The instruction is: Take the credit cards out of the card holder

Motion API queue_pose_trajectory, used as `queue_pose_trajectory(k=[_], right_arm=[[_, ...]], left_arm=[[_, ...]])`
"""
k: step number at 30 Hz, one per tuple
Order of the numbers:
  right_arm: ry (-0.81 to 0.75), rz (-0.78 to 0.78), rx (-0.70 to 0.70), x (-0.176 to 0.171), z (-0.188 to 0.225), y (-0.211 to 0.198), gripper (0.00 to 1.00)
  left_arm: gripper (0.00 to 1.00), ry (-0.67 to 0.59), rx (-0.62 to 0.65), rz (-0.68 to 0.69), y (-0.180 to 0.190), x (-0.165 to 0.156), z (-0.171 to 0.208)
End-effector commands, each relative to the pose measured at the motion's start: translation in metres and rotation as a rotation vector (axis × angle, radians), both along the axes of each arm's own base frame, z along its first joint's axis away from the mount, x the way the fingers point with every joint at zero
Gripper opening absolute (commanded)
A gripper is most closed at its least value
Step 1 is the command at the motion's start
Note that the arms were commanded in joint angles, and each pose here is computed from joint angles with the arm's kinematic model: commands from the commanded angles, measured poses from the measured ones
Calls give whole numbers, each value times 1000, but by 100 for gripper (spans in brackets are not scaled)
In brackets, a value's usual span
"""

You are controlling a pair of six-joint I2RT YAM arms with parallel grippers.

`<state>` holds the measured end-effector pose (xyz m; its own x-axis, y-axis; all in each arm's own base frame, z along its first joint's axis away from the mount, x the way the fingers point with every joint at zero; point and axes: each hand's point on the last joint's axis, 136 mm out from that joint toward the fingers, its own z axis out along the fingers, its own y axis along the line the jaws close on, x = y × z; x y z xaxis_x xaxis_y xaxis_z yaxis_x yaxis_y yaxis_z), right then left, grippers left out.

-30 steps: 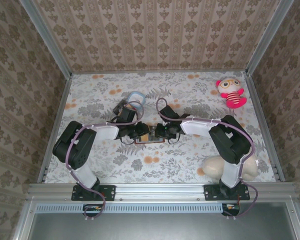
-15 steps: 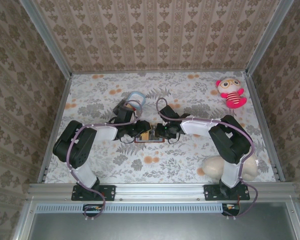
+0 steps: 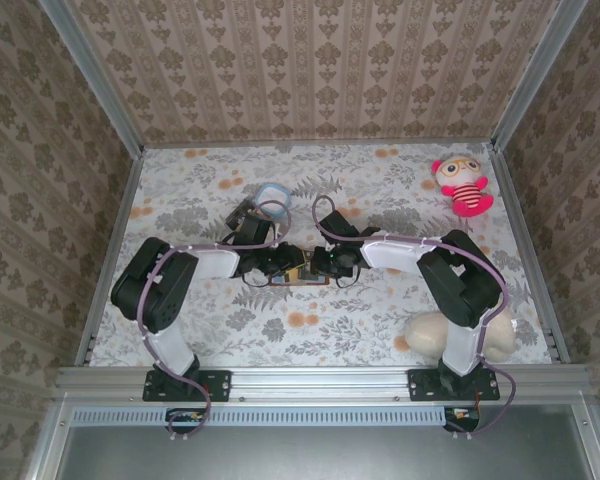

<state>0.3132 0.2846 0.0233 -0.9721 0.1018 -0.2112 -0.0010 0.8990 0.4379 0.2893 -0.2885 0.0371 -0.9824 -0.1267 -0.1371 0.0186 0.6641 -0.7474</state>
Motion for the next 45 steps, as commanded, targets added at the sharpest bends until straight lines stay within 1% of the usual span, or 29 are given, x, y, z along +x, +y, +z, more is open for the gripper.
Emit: queue_pose_trajectory(k=[1, 8, 13, 20, 25, 29, 32, 35, 38, 39, 40, 42, 45], right_arm=[[60, -10, -65, -9, -18, -13, 22], [57, -12, -63, -9, -16, -14, 22], [55, -18, -65, -8, -15, -16, 22], [53, -21, -62, -7, -14, -17, 22], [60, -21, -61, -8, -14, -18, 22], [53, -13, -27, -8, -5, -13, 23], [18, 0, 22, -6, 15, -7, 25], [-51, 16, 69, -2, 46, -3, 30], [-136, 25, 109, 0, 81, -5, 39], [-166, 24, 114, 0, 91, -7, 44], [-192, 17, 113, 0, 99, -11, 52], [-228, 2, 93, 0, 109, -22, 65], [-261, -40, 32, 2, 115, -45, 79]], left_arm=[[23, 16, 4, -47, -3, -7, -5], [11, 2, 32, -36, 4, -5, -2], [0, -28, 74, -17, 16, -3, 4], [0, -66, 111, -7, 27, -2, 15], [0, -108, 168, 12, 41, -1, 23], [0, -185, 182, 14, 48, 2, 45], [0, -263, 182, -2, 51, 2, 70], [0, -354, 185, -16, 56, 1, 97], [0, -456, 209, -14, 66, -2, 123], [0, -491, 227, -5, 71, -2, 131], [0, -523, 250, 4, 78, -3, 136], [0, -584, 293, 10, 89, -4, 148], [0, -653, 346, -9, 103, -5, 164]])
